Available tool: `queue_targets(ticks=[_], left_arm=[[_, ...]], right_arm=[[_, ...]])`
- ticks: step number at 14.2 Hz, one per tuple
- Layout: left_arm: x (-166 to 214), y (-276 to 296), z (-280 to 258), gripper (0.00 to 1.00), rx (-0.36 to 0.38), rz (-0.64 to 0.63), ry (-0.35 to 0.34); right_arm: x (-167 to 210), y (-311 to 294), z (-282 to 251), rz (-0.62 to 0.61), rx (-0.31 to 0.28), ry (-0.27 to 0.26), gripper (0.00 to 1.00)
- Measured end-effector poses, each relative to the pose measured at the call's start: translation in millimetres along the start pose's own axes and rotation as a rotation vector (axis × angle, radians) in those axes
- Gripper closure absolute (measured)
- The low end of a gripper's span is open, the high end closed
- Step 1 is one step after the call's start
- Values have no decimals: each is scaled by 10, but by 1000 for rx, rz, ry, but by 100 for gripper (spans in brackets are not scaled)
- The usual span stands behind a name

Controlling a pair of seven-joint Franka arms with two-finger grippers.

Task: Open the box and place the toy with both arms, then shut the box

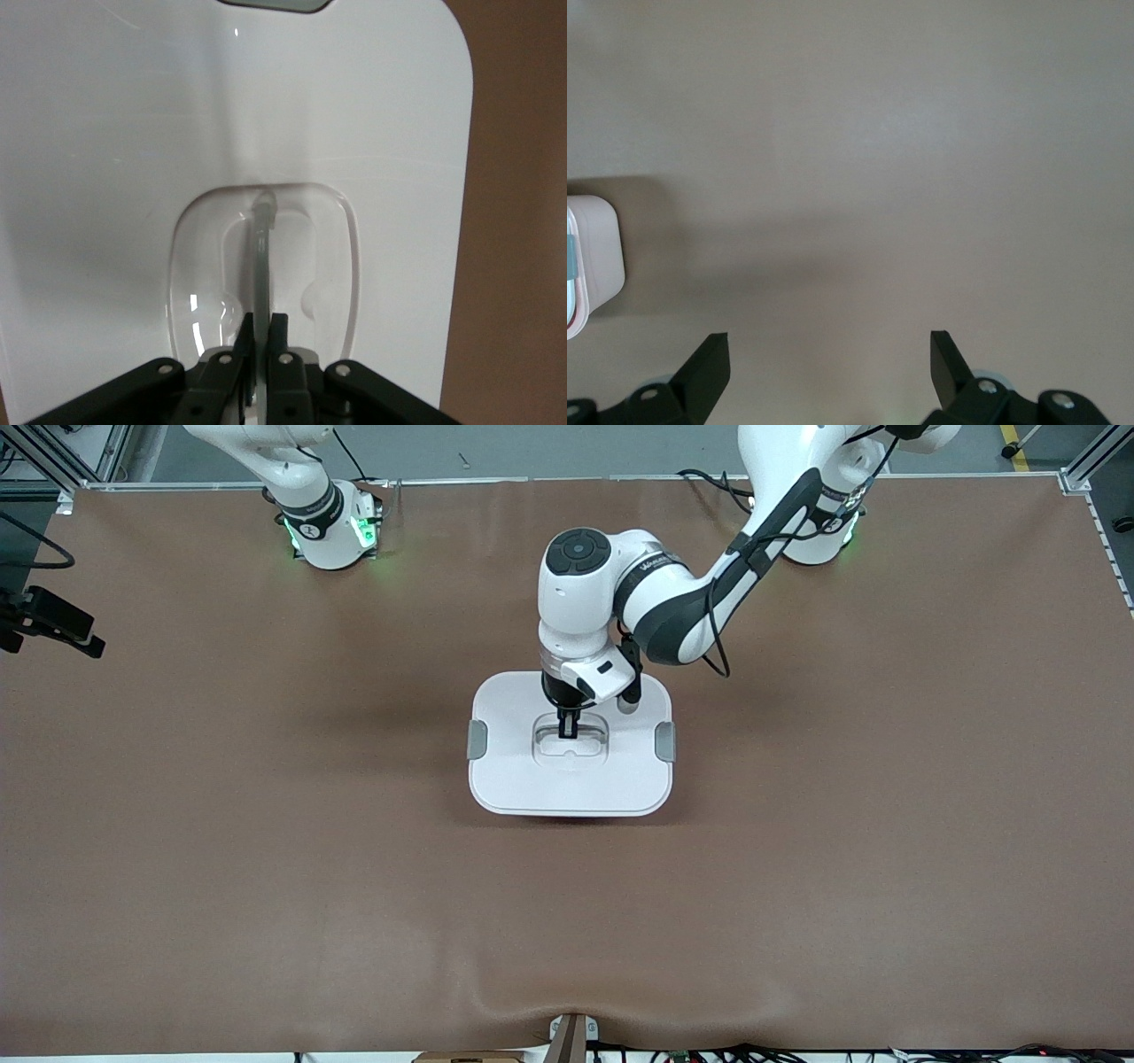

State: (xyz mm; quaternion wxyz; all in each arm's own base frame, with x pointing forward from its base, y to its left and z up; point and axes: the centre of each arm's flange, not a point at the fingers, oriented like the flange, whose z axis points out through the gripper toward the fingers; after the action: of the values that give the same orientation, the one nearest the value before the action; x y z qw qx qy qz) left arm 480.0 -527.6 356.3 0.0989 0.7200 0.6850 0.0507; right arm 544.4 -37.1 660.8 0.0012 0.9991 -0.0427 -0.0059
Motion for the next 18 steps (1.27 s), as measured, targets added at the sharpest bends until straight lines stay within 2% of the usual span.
queue_targets(ticks=[3, 12, 18], left_arm=[[-13, -5, -12, 93, -3, 2, -5], [-60, -13, -222, 93, -29, 3, -20], [-32, -104, -140, 93, -13, 9, -2]], right_arm=[[22, -5, -15, -21, 0, 20, 0], [23, 8, 6, -28, 0, 16, 0], [29, 2, 1, -39, 1, 22, 0]])
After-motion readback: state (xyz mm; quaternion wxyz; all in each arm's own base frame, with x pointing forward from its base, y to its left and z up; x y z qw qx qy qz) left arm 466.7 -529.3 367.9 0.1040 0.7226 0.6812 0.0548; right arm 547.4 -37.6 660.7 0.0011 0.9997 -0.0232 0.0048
